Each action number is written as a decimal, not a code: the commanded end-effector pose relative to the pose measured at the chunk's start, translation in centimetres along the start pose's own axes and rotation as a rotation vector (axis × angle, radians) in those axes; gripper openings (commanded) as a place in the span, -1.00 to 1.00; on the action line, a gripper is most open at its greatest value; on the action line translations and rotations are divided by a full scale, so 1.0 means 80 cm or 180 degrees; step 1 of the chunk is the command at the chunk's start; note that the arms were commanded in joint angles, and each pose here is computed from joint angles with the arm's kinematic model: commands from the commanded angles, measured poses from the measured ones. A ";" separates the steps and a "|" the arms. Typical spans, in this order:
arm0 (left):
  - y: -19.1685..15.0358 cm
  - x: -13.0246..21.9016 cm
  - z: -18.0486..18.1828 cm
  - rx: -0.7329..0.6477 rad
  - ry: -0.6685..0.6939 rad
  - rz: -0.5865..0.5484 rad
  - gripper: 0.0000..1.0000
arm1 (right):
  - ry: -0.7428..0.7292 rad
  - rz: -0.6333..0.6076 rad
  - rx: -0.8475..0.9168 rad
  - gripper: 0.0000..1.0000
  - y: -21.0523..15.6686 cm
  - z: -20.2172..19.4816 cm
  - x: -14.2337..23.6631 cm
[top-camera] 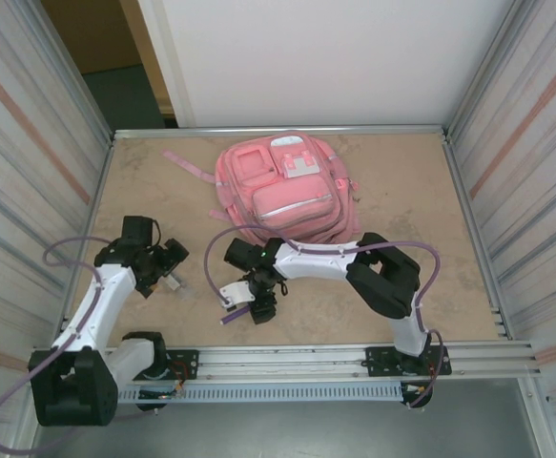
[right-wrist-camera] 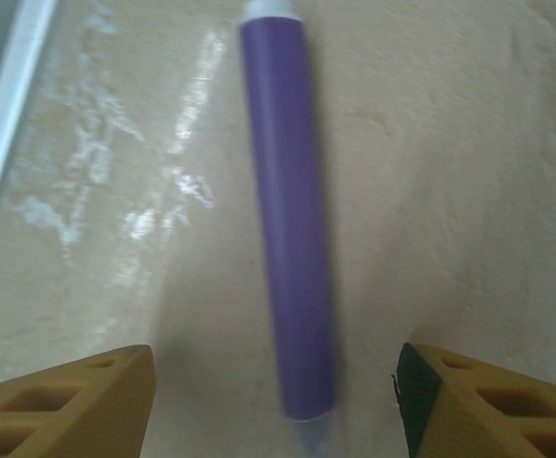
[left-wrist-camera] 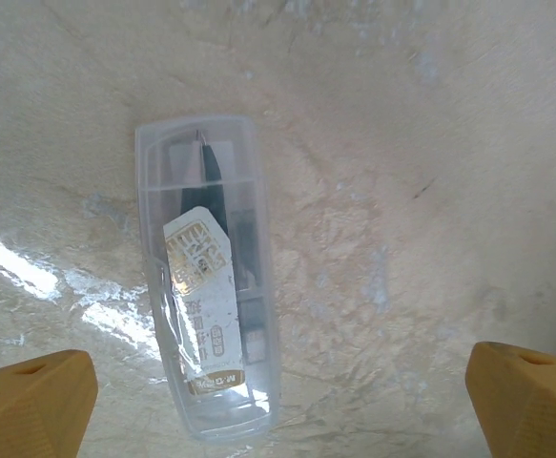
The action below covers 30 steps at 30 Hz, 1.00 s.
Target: Pack books, pencil case, and school supplies into a backpack
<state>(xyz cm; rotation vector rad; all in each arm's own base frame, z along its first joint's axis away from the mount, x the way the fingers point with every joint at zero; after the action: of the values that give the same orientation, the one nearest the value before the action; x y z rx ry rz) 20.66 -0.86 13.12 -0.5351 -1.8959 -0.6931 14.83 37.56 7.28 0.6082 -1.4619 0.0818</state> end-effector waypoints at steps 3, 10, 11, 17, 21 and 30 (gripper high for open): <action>-0.004 0.009 0.009 0.0033 -0.0040 -0.0068 0.97 | -0.0022 0.0236 -0.0088 0.06 -0.009 -0.005 -0.017; -0.005 0.025 -0.020 -0.0125 -0.0665 -0.0086 0.97 | 0.0013 0.0231 -0.0288 -0.47 -0.018 0.009 -0.021; -0.004 0.029 -0.020 -0.0092 -0.0682 -0.0117 0.97 | -0.0005 0.0198 -0.0339 -0.54 -0.018 0.009 -0.017; 0.003 0.045 -0.045 -0.0169 -0.1112 -0.0193 0.97 | -0.0370 -0.0471 -0.0830 -0.71 -0.022 -0.006 0.046; 0.003 0.051 -0.088 -0.0821 -0.1635 -0.0276 0.97 | -0.0719 -0.1173 -0.1294 -0.73 -0.039 -0.023 0.118; -0.072 0.099 -0.213 -0.3617 -0.2241 -0.1191 0.97 | -0.1954 -0.2123 -0.2768 -0.92 -0.161 -0.065 0.255</action>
<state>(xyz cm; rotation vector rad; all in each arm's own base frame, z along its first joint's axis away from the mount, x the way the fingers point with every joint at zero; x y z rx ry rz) 23.82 -14.13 21.29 -1.2402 -2.1385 -1.5914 26.12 24.44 21.05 0.4409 -1.6472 -1.0641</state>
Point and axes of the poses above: each hand's point on the last joint's axis, 136 mm out from that joint toward the fingers, its own x axis back along the fingers, its own z axis along the line the jaws close on, y = z × x, the point moved 5 cm from there along x, back along the fingers, and after that the axes turned 3 degrees about x, right-handed, at the moved point
